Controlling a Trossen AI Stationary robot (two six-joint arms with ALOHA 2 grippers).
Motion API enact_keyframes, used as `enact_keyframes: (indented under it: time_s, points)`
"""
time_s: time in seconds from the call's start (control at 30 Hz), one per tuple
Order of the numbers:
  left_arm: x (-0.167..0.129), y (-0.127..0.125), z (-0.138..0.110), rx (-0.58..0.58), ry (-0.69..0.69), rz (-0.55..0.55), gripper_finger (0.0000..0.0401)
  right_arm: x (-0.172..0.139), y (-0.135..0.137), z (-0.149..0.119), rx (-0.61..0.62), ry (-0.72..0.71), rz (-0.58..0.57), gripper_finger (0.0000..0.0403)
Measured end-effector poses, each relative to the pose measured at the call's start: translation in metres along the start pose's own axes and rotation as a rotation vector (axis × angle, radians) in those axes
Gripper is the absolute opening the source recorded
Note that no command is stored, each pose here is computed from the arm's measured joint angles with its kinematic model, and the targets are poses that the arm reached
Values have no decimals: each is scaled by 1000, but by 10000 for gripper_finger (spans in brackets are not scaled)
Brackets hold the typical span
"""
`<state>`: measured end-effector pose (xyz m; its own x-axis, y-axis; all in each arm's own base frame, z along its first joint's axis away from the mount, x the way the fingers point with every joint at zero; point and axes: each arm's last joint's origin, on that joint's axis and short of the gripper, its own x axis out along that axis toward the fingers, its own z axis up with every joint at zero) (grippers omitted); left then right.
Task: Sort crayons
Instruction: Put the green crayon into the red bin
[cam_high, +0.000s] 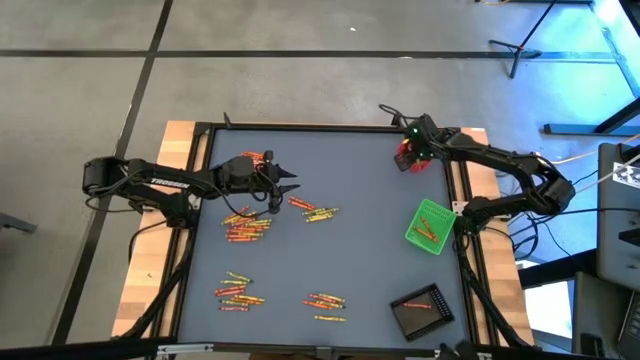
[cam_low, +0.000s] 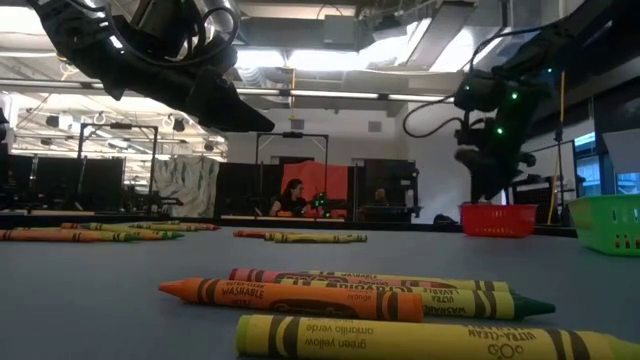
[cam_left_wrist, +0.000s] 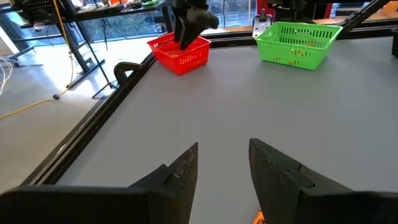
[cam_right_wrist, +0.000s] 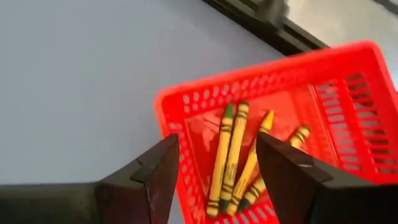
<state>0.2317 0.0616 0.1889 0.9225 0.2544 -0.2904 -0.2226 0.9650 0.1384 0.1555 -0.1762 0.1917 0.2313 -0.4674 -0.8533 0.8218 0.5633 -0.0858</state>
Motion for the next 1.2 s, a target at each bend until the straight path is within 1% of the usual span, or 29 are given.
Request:
enact_keyframes:
  time_s: [0.07,0.2,0.27,0.3,0.4,0.5,0.63,0.7,0.9,1.03,1.2]
  points:
    - [0,0,0,0,0,0,127,-4,0,6,3,-22,8,210]
    - [0,0,0,0,0,0,127,-10,-1,17,6,-63,-25,209]
    - [0,0,0,0,0,0,127,-13,-1,21,9,-81,-18,209]
    - [0,0,0,0,0,1,127,-13,0,23,10,-93,1,209]
    - [0,0,0,0,0,0,127,-14,9,27,-12,-145,111,209]
    - [0,0,0,0,0,0,127,-17,29,29,-89,-217,249,209]
    - [0,0,0,0,0,1,127,-24,62,28,-223,-326,429,209]
    - [0,0,0,0,0,0,127,-28,77,26,-285,-356,487,209]
    - [0,0,0,0,0,0,127,-29,121,16,-441,-397,591,209]
    - [0,0,0,0,0,0,127,-18,150,5,-571,-404,636,209]
    - [0,0,0,0,0,0,127,-4,179,-5,-672,-442,687,209]
